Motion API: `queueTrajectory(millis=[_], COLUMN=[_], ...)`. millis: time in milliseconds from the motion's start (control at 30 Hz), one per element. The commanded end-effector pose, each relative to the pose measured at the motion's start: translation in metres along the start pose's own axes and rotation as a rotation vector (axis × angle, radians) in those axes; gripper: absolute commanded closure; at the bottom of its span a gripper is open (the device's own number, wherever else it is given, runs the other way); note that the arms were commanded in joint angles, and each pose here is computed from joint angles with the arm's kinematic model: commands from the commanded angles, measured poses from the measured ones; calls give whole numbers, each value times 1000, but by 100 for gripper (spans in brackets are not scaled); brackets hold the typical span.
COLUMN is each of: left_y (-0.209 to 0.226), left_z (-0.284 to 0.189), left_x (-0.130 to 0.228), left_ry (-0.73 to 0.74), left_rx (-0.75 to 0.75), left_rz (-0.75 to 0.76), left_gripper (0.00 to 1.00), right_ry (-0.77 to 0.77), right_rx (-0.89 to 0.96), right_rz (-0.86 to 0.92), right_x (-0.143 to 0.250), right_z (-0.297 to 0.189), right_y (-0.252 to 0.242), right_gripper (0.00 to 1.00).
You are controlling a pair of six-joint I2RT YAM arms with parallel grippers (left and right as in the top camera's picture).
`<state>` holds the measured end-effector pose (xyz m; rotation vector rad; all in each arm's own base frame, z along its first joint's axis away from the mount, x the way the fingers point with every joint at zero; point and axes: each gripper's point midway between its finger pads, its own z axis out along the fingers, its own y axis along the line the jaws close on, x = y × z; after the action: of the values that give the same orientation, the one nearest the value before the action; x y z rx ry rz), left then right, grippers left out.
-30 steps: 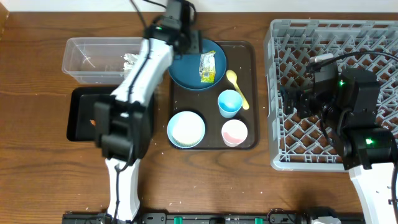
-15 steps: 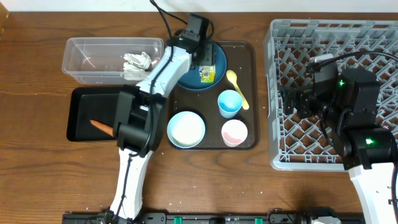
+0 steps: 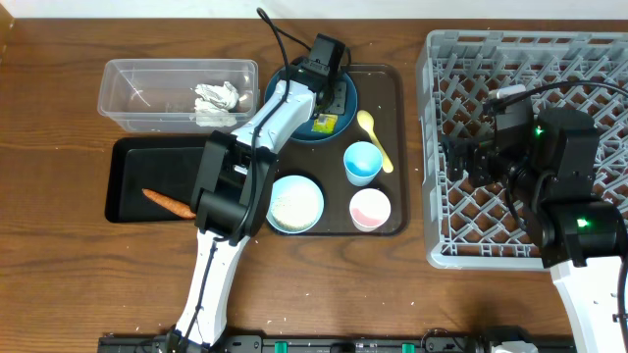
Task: Sort waste into correct bins and load items into the dishwasher rack
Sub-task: 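Grasp the yellow snack wrapper on the plate with the left gripper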
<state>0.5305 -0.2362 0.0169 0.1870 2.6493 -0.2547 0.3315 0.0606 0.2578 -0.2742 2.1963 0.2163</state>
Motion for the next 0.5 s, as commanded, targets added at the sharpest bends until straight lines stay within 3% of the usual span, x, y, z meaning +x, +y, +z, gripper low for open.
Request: queueTrajectory(millis=[0,67,133,300,467], left_y=[5,6,9,16,31], left_z=[4,3,-1,-41,-116], left_x=[1,1,-2,-25,-56], left_ry=[8,9,4,-47,-143], left_rx=[-18,-22,-23,-22,-36], left_rz=[21,22,17,-4,-49], left_gripper=[75,87,92,94,94], right_ry=[-19,-18,-18,-18,-18], right_rx=[1,1,1,1,1], right_rz=[13,13,13,13,13], right_x=[-7,-7,-7,-7,-7], right_z=[-4,-4,-4,-4,-4], right_y=[-1,-1,-1,-1,-1], right_gripper=[1,1,1,1,1])
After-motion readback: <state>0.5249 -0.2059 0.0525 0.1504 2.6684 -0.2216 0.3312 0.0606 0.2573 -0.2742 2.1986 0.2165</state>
